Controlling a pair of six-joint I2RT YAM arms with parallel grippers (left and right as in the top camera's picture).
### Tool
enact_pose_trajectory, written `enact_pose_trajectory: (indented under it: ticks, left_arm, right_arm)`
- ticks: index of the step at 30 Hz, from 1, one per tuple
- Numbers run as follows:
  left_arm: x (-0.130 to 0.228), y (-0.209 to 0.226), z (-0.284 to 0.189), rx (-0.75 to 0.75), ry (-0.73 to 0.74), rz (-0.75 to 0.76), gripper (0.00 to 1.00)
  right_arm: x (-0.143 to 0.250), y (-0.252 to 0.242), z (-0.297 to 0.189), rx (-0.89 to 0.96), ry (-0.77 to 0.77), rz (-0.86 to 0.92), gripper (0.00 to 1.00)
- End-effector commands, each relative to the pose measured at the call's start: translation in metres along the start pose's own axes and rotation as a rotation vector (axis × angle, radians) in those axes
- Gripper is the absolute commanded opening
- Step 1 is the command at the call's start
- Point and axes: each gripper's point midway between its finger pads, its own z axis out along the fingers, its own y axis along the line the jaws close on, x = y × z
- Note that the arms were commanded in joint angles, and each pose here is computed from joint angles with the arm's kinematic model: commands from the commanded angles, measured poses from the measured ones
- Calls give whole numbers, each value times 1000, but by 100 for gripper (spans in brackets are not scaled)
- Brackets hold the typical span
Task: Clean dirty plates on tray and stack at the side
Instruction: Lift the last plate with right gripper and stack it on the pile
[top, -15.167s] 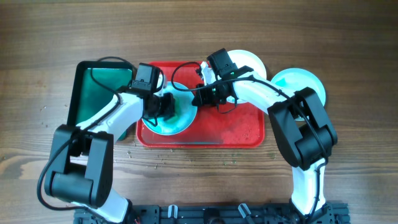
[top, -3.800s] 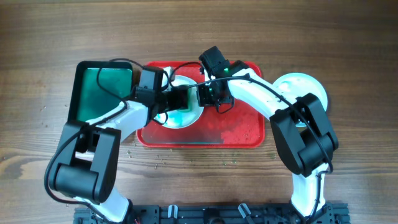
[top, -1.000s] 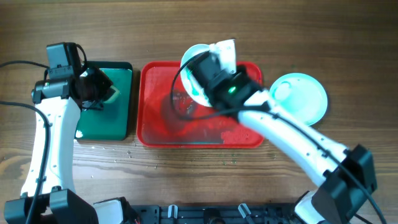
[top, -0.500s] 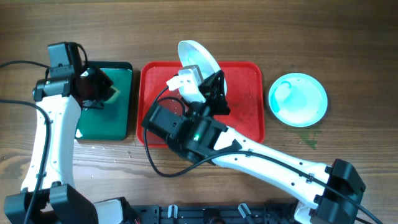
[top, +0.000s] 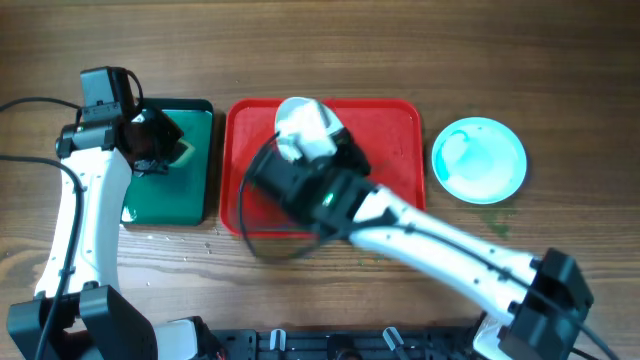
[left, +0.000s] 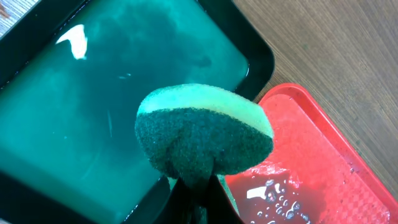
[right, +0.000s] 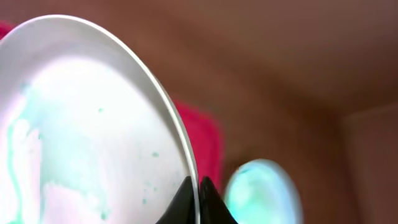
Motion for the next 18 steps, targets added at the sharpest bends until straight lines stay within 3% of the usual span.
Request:
enact_pose_trajectory:
  ticks: [1,6,8,9,12,15,18]
  left_arm:
    - [5,-4,4,-4,11,4,4]
    - [10,-9,5,2,17,23,4]
    - [10,-9,5,0,16,23,4]
    - [9,-8,5,-6,12,30,4]
    - [9,-8,5,-8,10,30,4]
    - [9,-8,5,-8,10,30,4]
    - [8,-3,5,-32,2,29,4]
  right_arm:
    - [19,28,27,-440,213,107,4]
    - [17,-31,60,-721,320,439,4]
    - [47,-94,92,-617,433,678,4]
    - [89,-149,113,-494,529,831,4]
    - [158,-222,134,-278,612,998,4]
    - [207,-254,140,-136,672,1068,4]
    - [240,-253,142,-105,725,1120,4]
